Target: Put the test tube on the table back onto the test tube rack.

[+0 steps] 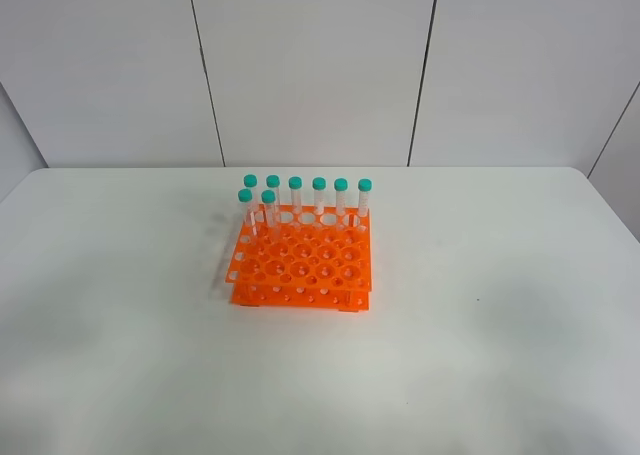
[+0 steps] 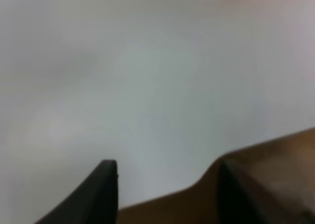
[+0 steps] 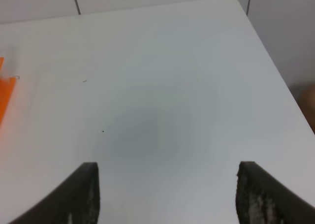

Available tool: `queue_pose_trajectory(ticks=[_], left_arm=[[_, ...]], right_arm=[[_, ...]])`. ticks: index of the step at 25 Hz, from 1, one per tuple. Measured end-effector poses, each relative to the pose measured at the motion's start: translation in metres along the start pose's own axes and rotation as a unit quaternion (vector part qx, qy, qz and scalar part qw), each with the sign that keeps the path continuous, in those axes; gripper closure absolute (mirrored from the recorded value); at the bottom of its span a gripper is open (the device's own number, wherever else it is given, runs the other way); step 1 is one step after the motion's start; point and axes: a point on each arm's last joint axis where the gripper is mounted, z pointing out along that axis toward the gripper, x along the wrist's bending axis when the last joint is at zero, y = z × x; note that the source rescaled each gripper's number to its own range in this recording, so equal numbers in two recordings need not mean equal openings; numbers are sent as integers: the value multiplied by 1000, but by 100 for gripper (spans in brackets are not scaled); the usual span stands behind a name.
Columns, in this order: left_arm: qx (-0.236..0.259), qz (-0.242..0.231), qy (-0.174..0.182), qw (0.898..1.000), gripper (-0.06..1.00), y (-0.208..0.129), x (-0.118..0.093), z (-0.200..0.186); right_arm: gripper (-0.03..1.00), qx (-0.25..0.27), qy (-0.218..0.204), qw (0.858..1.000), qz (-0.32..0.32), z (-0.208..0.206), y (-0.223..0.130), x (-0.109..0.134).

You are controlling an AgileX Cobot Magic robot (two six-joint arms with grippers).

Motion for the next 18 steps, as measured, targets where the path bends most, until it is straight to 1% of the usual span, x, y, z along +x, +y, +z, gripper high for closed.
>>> queue_pose_trajectory(ticks=[1, 2, 7, 15, 18], left_arm=[[-13, 2, 3, 1000, 44, -3, -1, -3], [-13, 2, 3, 1000, 44, -3, -1, -3], [-90, 14, 17, 996, 44, -20, -7, -20], [-93, 13, 17, 995, 44, -20, -7, -20], [-108, 8, 17, 994, 44, -18, -7, -19]], right_arm=[[33, 0, 0, 1000, 0, 0, 0, 0], [33, 0, 0, 1000, 0, 0, 0, 0], [33, 0, 0, 1000, 0, 0, 0, 0], [33, 0, 0, 1000, 0, 0, 0, 0], [33, 0, 0, 1000, 0, 0, 0, 0]])
